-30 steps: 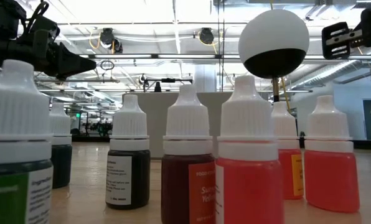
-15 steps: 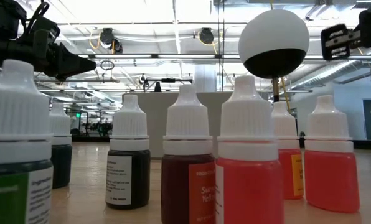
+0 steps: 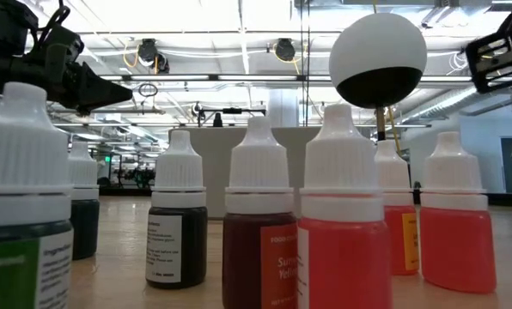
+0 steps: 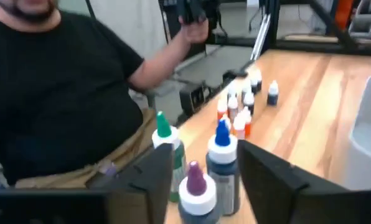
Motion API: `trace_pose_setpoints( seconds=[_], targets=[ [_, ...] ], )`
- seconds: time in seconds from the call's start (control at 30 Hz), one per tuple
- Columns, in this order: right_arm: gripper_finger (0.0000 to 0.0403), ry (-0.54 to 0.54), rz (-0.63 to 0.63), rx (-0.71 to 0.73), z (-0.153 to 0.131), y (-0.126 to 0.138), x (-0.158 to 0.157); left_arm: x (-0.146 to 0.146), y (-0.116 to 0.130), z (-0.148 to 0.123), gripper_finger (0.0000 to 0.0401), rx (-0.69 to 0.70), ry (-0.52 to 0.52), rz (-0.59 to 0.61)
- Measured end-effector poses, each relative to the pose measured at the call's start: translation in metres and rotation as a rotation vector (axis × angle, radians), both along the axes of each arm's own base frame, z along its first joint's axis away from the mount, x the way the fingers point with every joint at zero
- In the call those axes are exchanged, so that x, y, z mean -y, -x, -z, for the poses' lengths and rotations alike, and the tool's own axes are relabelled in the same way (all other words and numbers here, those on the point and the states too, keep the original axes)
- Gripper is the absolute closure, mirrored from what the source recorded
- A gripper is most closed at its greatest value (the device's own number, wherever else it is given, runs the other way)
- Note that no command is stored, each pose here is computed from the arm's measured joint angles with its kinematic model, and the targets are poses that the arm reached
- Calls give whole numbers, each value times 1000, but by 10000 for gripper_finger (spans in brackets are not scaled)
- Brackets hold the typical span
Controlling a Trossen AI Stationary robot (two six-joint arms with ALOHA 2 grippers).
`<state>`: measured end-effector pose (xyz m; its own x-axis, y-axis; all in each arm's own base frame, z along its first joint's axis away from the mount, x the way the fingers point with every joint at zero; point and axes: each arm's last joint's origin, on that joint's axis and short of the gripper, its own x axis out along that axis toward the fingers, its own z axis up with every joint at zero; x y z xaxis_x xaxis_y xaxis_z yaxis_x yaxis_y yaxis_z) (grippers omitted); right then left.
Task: Pick & Place food coloring
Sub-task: Put the large purple food coloring bottle into the gray bin
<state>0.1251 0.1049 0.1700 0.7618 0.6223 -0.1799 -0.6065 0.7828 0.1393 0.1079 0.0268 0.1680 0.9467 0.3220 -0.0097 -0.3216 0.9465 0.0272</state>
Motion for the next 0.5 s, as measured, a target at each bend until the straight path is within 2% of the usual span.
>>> trace_pose_setpoints(
  seconds=[0.2,0.5],
  targets=[
    [164,73,77,-3,3,-5,-15,0,0,0,354,3,6,0],
    [156,106,132,38,11,-12,-26,0,0,0,354,3,-2,0]
  ],
)
